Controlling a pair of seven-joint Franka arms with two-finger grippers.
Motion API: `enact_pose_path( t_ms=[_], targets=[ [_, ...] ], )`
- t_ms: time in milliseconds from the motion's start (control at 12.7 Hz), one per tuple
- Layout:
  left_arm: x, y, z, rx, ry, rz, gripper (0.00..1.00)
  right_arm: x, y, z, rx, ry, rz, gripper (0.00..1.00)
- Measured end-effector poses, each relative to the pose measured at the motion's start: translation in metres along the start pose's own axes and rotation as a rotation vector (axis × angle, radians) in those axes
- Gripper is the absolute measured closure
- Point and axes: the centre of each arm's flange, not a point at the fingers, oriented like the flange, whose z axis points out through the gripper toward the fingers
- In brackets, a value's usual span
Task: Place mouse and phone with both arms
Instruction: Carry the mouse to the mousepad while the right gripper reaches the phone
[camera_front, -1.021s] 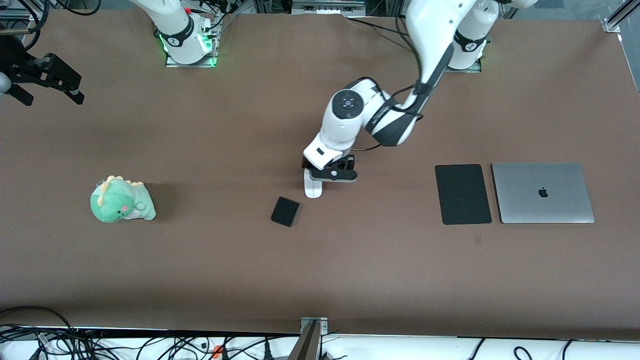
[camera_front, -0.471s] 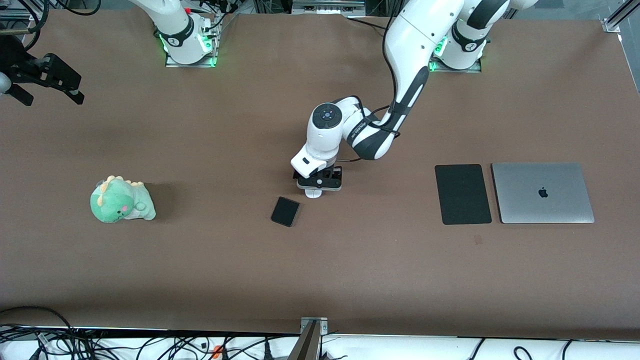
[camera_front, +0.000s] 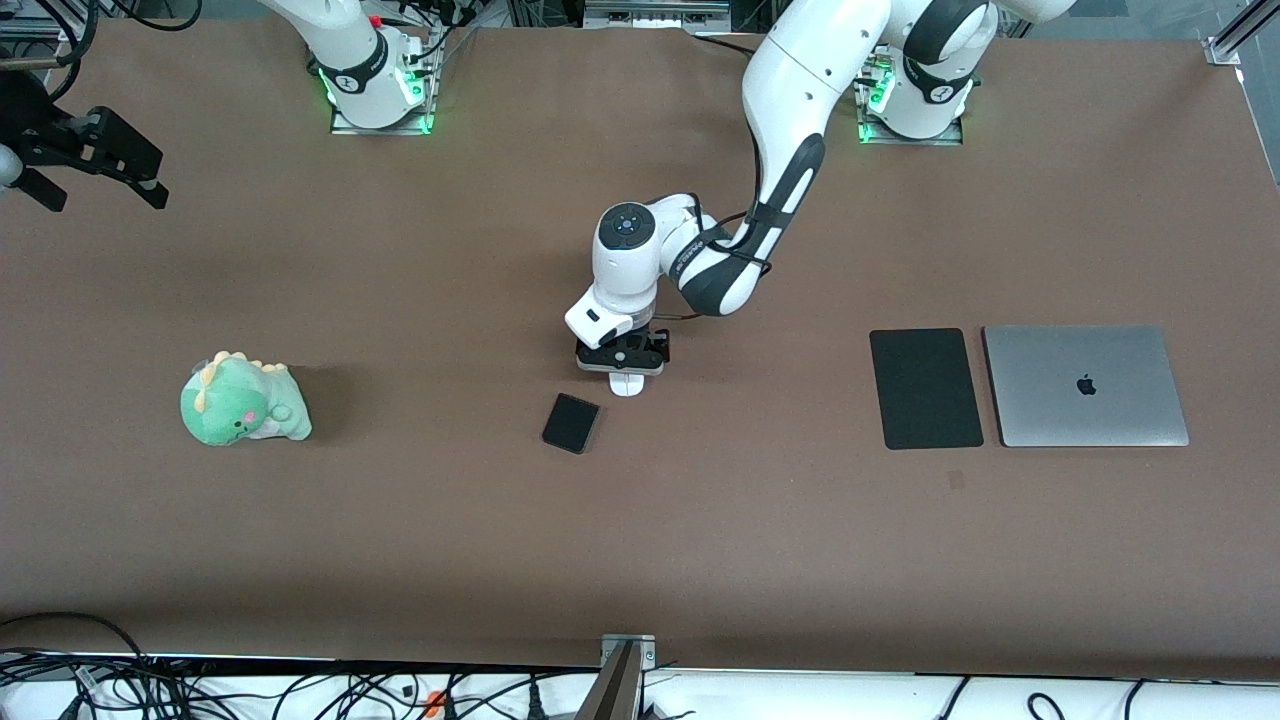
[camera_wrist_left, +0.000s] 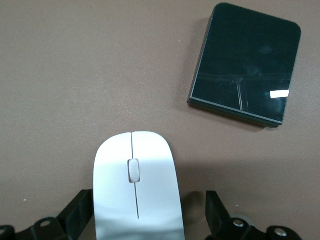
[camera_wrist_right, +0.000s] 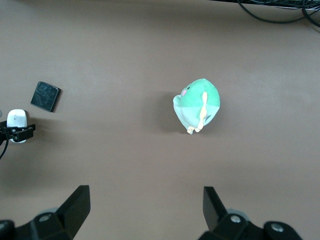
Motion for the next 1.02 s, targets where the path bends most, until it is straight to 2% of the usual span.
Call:
enact_pose_path(
  t_ms=[79,236,314,471,707,864,1021],
  targets=[
    [0.002,0.0,-0.001,0.001,0.006,-0.002,0.09,0.0,0.0,0.0,0.0,0.0,0.0,0.0],
    [0.009,-0.001,-0.005,-0.001,0.019,-0.009,0.34,0.0,0.0,0.0,0.0,-0.001,0.0,0.0],
    [0.016,-0.004,-0.009,0.0,0.029,-0.017,0.39,0.0,0.0,0.0,0.0,-0.002,0.0,0.0],
    [0.047,-0.026,-0.027,0.031,0.029,-0.06,0.39,0.0,0.0,0.001,0.0,-0.005,0.0,0.0],
    [0.101,-0.079,-0.087,0.11,-0.009,-0.091,0.39,-0.002,0.008,0.001,-0.001,-0.018,-0.002,0.0],
    [0.137,-0.136,-0.13,0.167,-0.052,-0.086,0.39,-0.002,0.006,0.005,-0.001,-0.035,-0.011,0.0],
    [0.172,-0.21,-0.146,0.195,-0.09,-0.08,0.39,0.0,-0.001,0.023,-0.006,-0.086,-0.027,0.0]
  ],
)
